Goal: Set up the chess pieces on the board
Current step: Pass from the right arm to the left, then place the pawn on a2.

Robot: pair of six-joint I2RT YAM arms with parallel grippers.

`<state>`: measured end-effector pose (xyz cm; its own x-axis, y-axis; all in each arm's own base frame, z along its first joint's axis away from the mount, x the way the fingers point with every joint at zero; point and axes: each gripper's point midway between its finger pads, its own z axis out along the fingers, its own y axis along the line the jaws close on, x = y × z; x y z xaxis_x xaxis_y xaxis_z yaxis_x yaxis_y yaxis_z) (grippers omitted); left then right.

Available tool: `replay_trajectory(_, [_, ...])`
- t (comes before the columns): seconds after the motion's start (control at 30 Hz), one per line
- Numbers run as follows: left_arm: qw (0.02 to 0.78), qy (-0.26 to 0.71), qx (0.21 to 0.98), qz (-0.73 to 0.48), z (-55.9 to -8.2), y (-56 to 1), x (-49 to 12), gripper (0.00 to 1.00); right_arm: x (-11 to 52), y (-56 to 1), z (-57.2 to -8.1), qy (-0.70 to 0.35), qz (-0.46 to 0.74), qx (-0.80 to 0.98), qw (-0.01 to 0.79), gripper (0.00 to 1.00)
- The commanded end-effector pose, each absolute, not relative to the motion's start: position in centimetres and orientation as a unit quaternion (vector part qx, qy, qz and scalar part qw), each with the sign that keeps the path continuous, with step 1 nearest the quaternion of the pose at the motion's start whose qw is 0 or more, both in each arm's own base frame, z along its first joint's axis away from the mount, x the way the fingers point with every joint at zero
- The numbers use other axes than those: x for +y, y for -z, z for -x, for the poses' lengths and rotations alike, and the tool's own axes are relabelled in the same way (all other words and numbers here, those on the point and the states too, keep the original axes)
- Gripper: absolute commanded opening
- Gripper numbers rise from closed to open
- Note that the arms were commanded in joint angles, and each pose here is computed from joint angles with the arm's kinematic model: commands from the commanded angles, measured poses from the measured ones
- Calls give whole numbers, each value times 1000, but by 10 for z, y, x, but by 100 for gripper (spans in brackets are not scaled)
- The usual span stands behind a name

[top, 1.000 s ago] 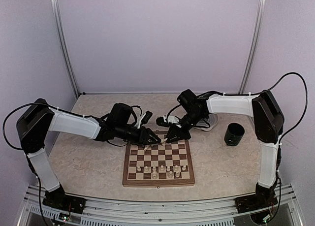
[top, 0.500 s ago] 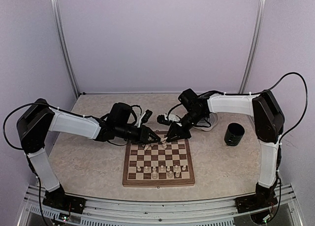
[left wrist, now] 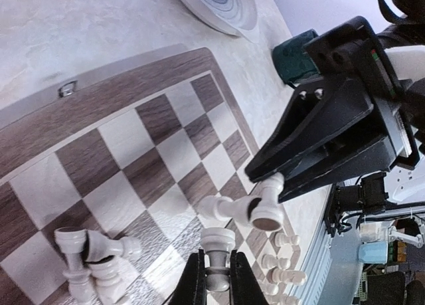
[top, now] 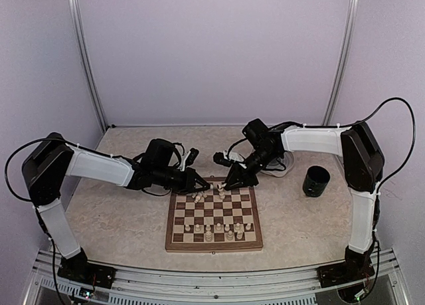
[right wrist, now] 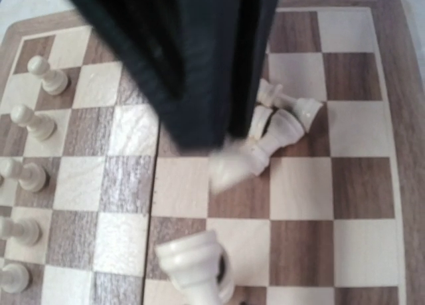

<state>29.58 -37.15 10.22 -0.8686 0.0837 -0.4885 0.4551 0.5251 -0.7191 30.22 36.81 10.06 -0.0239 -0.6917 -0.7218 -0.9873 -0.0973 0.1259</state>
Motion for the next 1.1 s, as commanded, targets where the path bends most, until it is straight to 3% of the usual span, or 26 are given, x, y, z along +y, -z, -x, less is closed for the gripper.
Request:
replay_trajectory(0.0, [214, 437, 857, -169, -296, -122, -354, 0, 363, -109, -305, -348, 651, 633, 234, 9])
replay_trajectory(0.4, [131, 260, 931, -219, -242, -160, -281, 0, 361, -112, -299, -356, 651, 627, 237, 10])
replay_trajectory(0.73, [41, 167, 950, -262, -185, -118, -282, 0, 358, -109, -298, -351, 655, 626, 235, 10])
replay_trajectory(1.07, [-9, 131, 943, -305, -170, -77, -295, 0, 357, -108, -296, -351, 656, 626, 232, 11])
